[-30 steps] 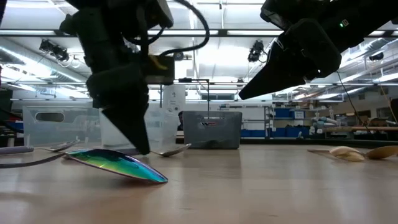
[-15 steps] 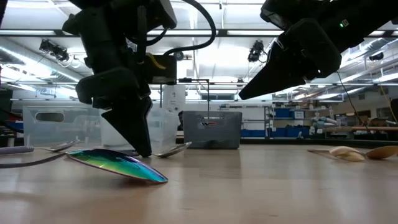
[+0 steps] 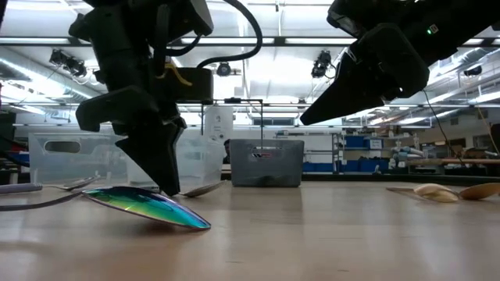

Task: Sort silverware by color (type)
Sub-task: Put the purple spoon into the black transparent bin

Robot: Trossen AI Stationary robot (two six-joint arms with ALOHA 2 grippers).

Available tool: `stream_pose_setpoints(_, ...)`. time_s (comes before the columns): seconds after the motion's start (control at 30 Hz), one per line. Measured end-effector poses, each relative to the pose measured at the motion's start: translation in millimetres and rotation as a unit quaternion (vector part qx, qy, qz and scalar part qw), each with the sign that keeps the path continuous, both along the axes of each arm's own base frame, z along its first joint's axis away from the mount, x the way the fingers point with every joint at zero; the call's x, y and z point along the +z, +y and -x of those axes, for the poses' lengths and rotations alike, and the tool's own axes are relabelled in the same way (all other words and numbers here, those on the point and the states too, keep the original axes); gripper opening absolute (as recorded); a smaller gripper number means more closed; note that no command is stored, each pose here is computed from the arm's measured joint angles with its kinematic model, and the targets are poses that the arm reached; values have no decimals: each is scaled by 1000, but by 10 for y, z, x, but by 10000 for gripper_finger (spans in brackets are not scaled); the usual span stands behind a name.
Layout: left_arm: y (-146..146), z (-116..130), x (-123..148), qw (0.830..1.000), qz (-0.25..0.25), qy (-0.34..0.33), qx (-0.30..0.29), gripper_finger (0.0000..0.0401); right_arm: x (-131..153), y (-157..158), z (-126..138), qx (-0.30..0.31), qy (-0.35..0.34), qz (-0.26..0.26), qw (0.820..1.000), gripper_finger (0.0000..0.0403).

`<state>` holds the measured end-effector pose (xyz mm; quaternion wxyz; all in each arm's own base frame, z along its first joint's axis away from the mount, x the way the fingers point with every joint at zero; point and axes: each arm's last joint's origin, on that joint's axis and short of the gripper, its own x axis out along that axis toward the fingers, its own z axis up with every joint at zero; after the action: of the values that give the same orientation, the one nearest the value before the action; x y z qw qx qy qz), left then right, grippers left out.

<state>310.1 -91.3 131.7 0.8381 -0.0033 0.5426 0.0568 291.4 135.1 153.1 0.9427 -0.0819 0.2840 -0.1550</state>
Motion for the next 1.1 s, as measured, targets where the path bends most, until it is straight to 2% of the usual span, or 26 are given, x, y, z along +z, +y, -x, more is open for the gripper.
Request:
stream_pose_setpoints(0.23, 1, -1, 28, 1000, 0, -6, 0, 8, 1, 0, -1, 0, -1, 0, 1000, 132)
stream_pose_setpoints(0.37, 0, -5, 32, 1000, -4, -8, -7, 9, 33, -10, -53, 31, -8, -7, 999, 132)
stream_pose_setpoints(0.5, 2, -9, 37, 1000, -9, -10, -18, 10, 71, -80, -141, 73, -16, -26, 997, 132)
stream_pose_setpoints(0.63, 4, 1, 54, 1000, -9, -8, -22, 10, 86, -199, -257, 80, -42, -64, 994, 132)
stream_pose_setpoints(0.73, 4, 10, 149, 999, -6, -20, -24, 8, 15, -246, -326, 83, -47, -71, 993, 132)
stream_pose_setpoints(0.93, 15, 43, 287, 999, -5, -36, -34, 8, -107, -240, -378, 92, -42, -53, 994, 132)
stream_pose_setpoints(1.1, 39, 35, 285, 999, -9, -36, -36, 8, -263, -271, -437, 107, -30, -26, 993, 136)
